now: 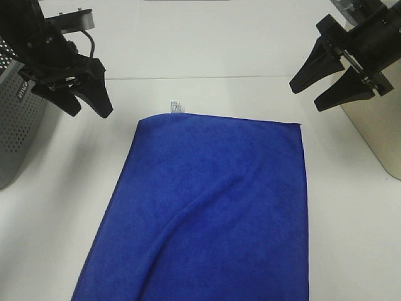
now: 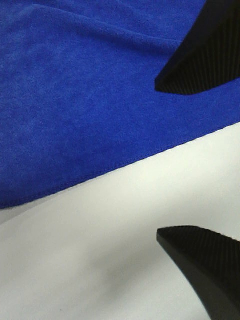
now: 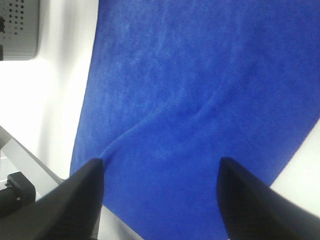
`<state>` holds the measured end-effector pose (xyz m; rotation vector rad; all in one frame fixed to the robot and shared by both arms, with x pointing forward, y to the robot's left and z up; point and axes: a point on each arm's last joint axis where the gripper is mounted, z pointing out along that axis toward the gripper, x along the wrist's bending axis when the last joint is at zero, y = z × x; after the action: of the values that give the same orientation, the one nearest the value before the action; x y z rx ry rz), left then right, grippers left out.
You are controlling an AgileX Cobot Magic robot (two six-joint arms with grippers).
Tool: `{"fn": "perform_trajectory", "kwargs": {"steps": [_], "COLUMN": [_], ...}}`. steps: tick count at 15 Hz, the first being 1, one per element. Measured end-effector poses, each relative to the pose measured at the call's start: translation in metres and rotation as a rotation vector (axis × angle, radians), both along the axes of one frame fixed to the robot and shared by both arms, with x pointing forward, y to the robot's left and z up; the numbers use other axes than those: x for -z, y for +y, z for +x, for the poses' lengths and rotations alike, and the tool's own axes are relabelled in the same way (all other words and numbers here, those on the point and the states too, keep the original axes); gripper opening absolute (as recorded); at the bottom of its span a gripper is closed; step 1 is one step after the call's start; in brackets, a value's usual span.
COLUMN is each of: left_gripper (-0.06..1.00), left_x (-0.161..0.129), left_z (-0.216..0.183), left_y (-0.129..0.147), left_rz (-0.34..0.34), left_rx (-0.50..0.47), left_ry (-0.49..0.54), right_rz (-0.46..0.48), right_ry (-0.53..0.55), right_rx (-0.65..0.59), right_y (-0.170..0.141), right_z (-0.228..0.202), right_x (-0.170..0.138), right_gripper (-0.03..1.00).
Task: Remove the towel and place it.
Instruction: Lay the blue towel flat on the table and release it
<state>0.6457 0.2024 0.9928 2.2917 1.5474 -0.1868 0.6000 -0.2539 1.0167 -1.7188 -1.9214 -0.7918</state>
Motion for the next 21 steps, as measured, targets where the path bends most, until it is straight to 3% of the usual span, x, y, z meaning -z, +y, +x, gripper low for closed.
{"fn": "perform_trajectory", "kwargs": {"steps": [6, 10, 21], "left_gripper": [0.69, 0.69, 0.69], "left_x": [0.038, 0.063, 0.118], "left_z": [0.049, 0.075, 0.097], "left_y": [0.010, 0.001, -0.007], "left_rz": [-0.055, -0.133, -0.210], "left_rx": [-0.043, -0.028, -0.024], "left_ry": [0.034, 0.023, 0.057], "right_rz": [-0.069, -0.191, -0.277], "right_ry": [0.022, 0.031, 0.043], "right_rx": [0.057, 0.059, 0.079], "right_y": [-0.007, -0.018, -0.026], "right_z": [0.041, 0.080, 0.112], "right_x": [0.035, 0.065, 0.124], "right_gripper": [0.64, 0.64, 0.64]}}
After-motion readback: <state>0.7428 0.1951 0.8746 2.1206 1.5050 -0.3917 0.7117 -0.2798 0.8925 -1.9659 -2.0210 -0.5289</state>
